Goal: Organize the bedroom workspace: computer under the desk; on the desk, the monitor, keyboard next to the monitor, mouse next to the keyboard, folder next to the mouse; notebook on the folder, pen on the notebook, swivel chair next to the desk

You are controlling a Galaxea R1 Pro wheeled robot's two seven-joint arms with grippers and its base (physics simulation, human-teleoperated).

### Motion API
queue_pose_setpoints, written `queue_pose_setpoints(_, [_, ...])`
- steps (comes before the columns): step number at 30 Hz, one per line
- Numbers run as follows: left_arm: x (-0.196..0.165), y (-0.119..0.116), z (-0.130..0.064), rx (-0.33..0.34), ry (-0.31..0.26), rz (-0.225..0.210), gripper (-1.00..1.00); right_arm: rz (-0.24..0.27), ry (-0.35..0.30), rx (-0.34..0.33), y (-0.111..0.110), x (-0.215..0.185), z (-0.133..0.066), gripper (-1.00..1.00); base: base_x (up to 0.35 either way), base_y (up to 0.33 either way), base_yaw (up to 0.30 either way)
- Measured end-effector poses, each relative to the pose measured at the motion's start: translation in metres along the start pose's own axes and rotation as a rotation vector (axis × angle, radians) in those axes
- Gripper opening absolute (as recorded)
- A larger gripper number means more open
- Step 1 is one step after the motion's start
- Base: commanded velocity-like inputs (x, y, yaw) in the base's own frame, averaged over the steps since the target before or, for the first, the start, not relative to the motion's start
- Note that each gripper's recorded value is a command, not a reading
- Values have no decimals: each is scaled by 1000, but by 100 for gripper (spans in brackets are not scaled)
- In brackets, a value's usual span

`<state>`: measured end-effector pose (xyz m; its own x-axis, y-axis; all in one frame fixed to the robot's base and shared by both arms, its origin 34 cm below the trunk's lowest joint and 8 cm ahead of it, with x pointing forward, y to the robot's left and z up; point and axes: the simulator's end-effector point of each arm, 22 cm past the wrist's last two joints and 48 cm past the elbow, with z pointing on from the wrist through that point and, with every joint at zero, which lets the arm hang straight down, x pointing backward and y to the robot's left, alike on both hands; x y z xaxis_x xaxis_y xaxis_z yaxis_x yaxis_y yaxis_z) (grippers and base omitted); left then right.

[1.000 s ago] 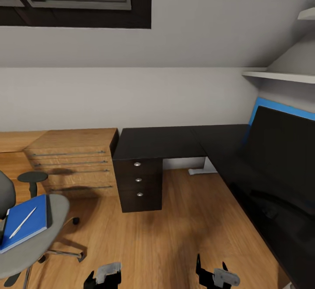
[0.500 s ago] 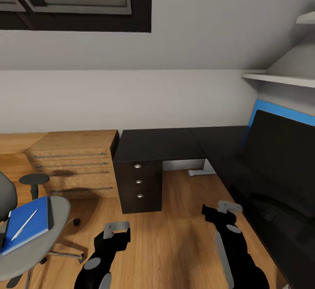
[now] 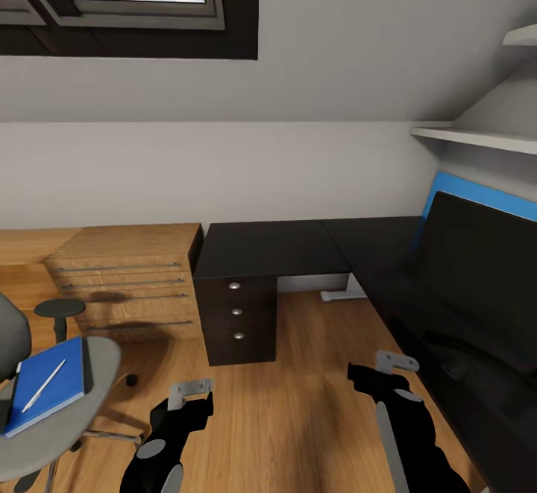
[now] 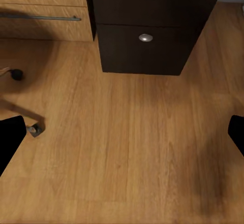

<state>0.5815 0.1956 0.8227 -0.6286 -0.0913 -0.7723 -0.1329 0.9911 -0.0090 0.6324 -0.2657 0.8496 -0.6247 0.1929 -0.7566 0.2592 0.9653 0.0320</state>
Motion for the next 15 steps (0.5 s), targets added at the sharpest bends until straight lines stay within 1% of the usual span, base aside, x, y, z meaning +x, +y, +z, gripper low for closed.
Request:
queue_pose_setpoints(7, [1,-1,0,1,1,-1,100,8,3,-7,1,2,0,100,22,0,-12])
queue_pose_setpoints(10, [1,-2,0,4,1,-1,100,9,3,-7,2,1,0,100,224,0,-161])
queue_pose_setpoints(15, [1,-2,0,4,2,-1,100,9,3,-6,1,2,0,100,283,0,-249])
